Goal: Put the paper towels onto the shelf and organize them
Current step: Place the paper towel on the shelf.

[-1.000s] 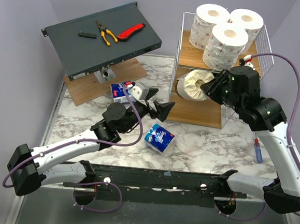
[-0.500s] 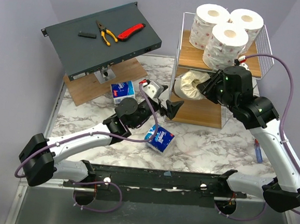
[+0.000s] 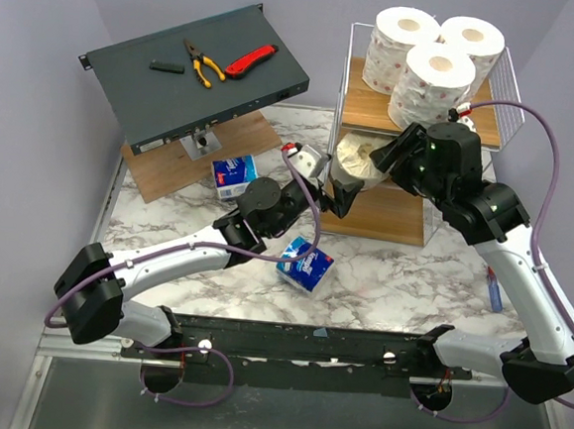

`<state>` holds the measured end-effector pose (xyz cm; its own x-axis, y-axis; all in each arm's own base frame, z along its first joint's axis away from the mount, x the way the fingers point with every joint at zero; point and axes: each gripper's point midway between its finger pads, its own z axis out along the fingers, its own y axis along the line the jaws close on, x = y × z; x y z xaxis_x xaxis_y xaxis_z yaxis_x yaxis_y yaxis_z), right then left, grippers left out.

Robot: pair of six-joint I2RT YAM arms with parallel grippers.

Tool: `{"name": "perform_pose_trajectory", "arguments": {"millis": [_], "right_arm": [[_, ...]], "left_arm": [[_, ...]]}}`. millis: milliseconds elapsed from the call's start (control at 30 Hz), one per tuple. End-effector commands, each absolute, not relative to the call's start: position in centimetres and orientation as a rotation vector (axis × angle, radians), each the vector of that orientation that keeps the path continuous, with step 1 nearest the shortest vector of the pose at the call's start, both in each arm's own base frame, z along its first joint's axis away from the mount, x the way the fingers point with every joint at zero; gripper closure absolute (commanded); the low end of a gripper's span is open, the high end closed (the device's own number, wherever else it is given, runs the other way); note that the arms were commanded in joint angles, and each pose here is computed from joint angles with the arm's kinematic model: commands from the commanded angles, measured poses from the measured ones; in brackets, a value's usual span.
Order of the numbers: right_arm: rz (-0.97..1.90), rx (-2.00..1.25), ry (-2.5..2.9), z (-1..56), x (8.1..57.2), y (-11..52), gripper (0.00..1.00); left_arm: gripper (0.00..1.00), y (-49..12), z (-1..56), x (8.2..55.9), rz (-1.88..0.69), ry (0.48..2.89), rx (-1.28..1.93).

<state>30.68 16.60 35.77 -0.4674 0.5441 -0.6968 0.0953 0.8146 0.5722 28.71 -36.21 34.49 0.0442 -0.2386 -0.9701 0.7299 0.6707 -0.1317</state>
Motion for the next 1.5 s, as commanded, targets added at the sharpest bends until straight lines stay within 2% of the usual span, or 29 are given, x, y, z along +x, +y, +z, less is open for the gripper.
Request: {"name": "perform_pose_trajectory", "arguments": {"millis": [0, 367, 600, 867, 1233, 1467], "right_arm": [[0.588, 0.474, 1.970, 36.9, 31.2, 16.7, 0.36], [0.584, 0.361, 1.823, 40.3, 28.4, 14.1, 0.19], [0.619, 0.110, 1.726, 37.5, 25.9, 14.3, 0.20], [0.733, 0.010, 1.526, 33.9, 26.2, 16.2, 0.32], [0.702, 0.001, 1.422, 33.6, 28.8, 17.1, 0.27], [0.632, -0.004, 1.432, 32.9, 30.6, 17.3, 0.28]], "left_arm": [[0.01, -36.4, 35.0, 29.9, -0.749, 1.355, 0.400], [0.02, -36.3, 34.6, 31.3, -0.712, 1.406, 0.350], [0.03, -36.5, 35.1, 31.3, -0.741, 1.424, 0.348], [0.04, -36.9, 35.5, 31.2, -0.761, 1.450, 0.350], [0.04, -36.7, 36.0, 31.2, -0.752, 1.453, 0.354], [0.04, -36.7, 36.4, 31.0, -0.764, 1.454, 0.358]]}}
